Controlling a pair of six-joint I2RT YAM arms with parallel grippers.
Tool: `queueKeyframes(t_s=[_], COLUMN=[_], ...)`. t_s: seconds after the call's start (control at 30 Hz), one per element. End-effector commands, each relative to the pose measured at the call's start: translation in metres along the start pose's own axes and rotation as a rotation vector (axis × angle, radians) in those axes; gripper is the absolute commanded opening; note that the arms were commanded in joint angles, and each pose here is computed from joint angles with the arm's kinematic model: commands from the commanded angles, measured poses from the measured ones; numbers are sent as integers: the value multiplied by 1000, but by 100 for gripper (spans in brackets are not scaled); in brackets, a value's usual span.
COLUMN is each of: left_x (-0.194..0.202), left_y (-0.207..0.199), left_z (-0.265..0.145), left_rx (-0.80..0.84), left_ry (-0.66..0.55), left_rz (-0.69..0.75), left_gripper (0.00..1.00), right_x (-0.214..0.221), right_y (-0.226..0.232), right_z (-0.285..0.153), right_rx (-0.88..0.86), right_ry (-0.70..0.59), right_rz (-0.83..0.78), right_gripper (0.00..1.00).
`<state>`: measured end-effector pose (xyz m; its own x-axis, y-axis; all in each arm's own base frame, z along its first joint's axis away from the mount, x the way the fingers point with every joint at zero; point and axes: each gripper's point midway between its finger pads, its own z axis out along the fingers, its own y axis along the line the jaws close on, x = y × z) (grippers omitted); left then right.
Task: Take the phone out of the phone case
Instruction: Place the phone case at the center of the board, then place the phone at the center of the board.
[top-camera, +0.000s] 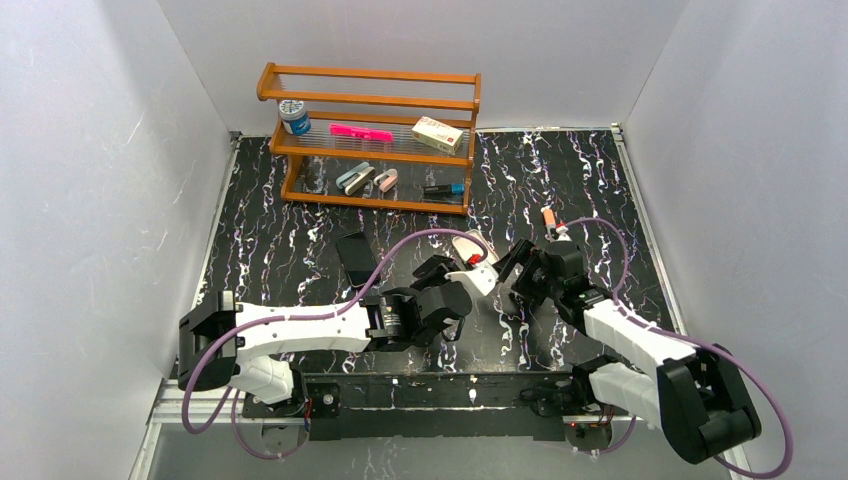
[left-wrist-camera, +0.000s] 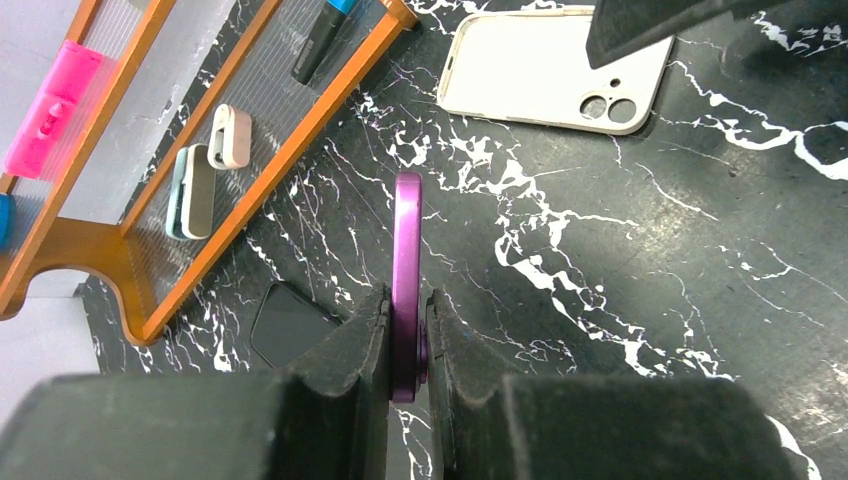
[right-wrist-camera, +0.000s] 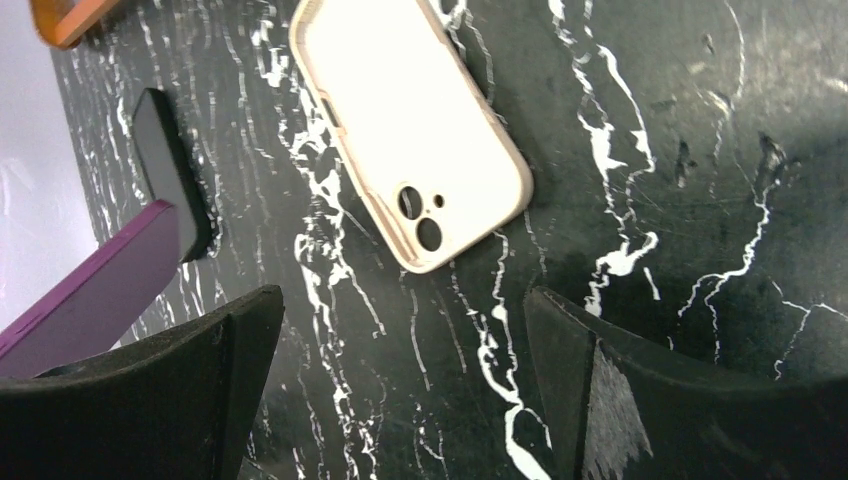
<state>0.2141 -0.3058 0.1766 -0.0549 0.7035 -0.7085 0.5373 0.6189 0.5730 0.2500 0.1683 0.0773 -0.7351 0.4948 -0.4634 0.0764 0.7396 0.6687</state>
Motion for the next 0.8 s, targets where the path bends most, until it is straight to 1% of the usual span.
queueKeyframes(t_s=[0.0, 0.2, 0.37, 0.47, 0.53, 0.63, 0.77], left_x=[-7, -3, -9, -11, -13, -15, -15], left_y=[5, -3, -4, -7, -7, -8, -12], left_z=[4, 4, 5, 6, 7, 8, 8], left_rx=[-15, 40, 48, 54, 51, 54, 63], left_ry=[-20, -38, -76, -91, -101, -112, -122], left_rz=[12, 58, 81, 94, 95, 95, 92], left_gripper=[0, 0, 0, 0, 0, 0, 0], right_x=[-13, -17, -11, -3, 3, 11, 19], right_y=[40, 99, 129, 135, 135, 138, 140], right_z=[-18, -40, -52, -53, -51, -47, -42], right_rx=[-107, -303, -391, -422, -418, -421, -429], right_ry=[27, 126, 250, 311, 327, 336, 344], right_rz=[-83, -65, -12, 39, 70, 107, 159], right_gripper=[99, 95, 90, 85, 82, 80, 74])
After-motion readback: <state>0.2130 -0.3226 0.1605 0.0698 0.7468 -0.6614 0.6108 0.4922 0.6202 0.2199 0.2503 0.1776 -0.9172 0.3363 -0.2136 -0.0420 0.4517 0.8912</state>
